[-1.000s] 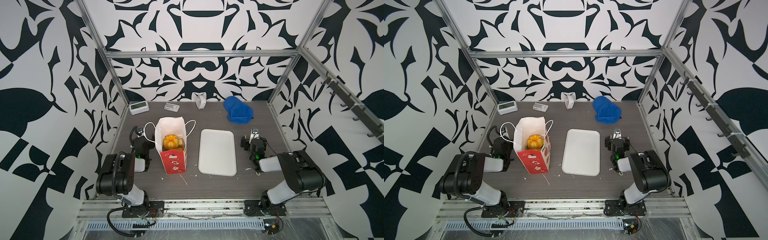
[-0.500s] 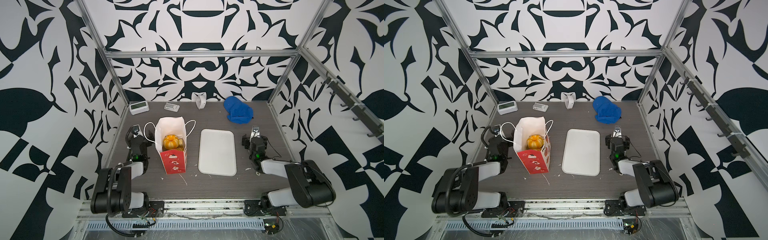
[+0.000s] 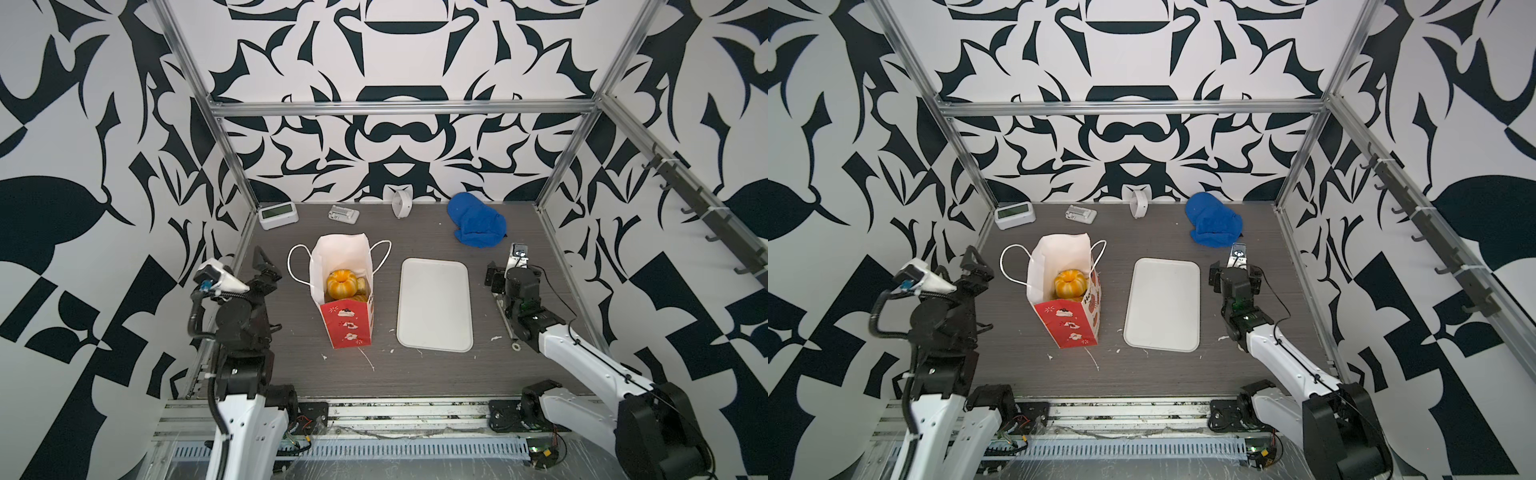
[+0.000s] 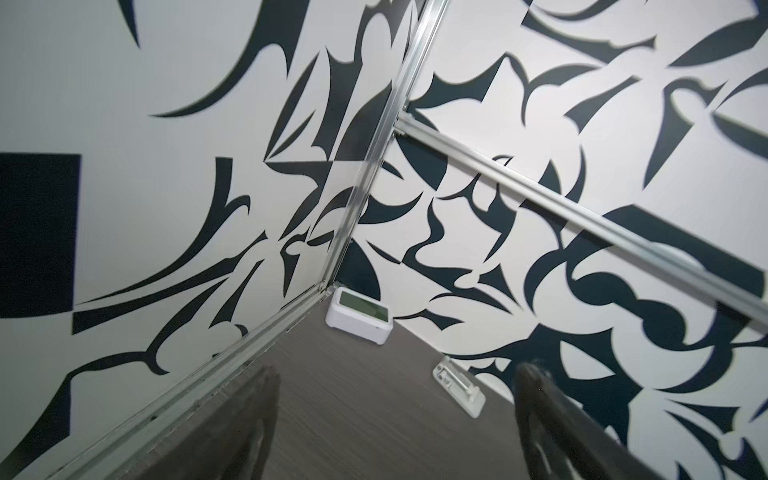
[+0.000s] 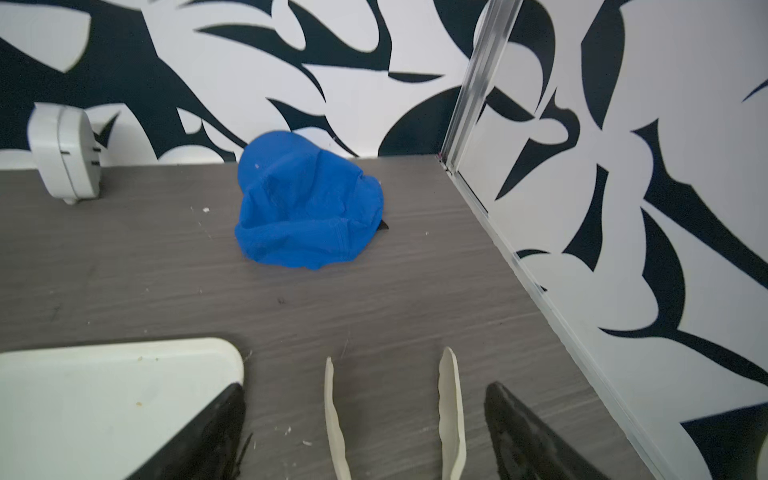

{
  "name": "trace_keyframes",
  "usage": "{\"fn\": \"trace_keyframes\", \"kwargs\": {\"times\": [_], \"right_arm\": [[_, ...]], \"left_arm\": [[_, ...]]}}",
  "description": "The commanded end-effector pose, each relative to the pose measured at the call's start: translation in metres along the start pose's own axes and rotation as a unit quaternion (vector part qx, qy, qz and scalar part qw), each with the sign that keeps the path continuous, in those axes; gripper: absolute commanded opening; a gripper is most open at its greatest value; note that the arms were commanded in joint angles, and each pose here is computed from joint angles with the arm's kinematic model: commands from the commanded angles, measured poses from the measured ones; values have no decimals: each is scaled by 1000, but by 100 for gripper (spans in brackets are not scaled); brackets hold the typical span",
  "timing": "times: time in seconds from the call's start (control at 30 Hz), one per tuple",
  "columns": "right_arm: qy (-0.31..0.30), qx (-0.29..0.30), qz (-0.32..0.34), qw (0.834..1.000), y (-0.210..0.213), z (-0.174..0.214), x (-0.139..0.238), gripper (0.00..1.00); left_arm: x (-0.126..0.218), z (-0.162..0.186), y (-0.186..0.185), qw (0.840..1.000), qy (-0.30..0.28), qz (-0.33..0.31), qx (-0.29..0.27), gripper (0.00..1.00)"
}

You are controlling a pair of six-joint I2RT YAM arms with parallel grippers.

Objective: Take the fake bread out of the paper bag
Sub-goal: 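Grasp the paper bag's top edge with the left gripper while the right hovers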

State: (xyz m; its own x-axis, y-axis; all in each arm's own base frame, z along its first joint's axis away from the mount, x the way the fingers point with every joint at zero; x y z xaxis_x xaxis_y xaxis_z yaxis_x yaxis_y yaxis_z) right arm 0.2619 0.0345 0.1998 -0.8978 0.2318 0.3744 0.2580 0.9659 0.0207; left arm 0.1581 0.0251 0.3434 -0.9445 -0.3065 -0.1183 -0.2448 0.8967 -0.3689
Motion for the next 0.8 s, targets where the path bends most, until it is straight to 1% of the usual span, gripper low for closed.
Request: {"fn": "trace_keyframes", "kwargs": {"times": [0.0,0.1,0.17,0.2,0.27,0.33,0.4,0.47,0.6,0.77], "right_arm": [[10,-8,-11,1000,3,-12,6,92],[12,-12,-23,1000,6,-13,6,92],[17,-12,-27,999,8,-11,4,92],[20,-13,-30,999,8,-10,3,92],[28,-15,-37,999,10,-8,2,92],[33,-17,-39,999,11,-6,0,92],[38,-18,-38,998,12,-4,-2,92],[43,-19,-41,998,13,-1,-4,92],[50,-21,-47,997,16,2,-8,92],[58,-22,-49,997,18,6,-11,92]], "left_arm": [[20,-14,-8,997,70,28,35,90],[24,-27,-27,985,133,97,57,90],[26,-28,-40,969,178,152,79,90],[26,-27,-45,961,200,170,87,90],[28,-23,-52,942,254,195,101,90],[31,-21,-57,924,295,216,113,90],[34,-17,-59,911,323,228,120,90],[35,-10,-59,902,342,234,124,90],[33,9,-55,891,372,228,125,89],[28,30,-49,883,399,213,120,86]]}}
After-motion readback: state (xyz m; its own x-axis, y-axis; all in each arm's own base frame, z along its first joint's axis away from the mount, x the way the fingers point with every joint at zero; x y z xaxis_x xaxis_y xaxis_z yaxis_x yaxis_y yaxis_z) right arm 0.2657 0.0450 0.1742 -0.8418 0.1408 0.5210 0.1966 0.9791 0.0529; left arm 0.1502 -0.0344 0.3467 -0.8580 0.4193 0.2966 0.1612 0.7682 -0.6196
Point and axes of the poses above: each gripper's point midway between its finger pads, its own x axis back along the fingers, its own y axis along the line the jaws close on, z = x × y, the point moved 9 cm from there along x, back along the fingers, and after that the axes turned 6 degrees about -x, right-handed, at the moved point
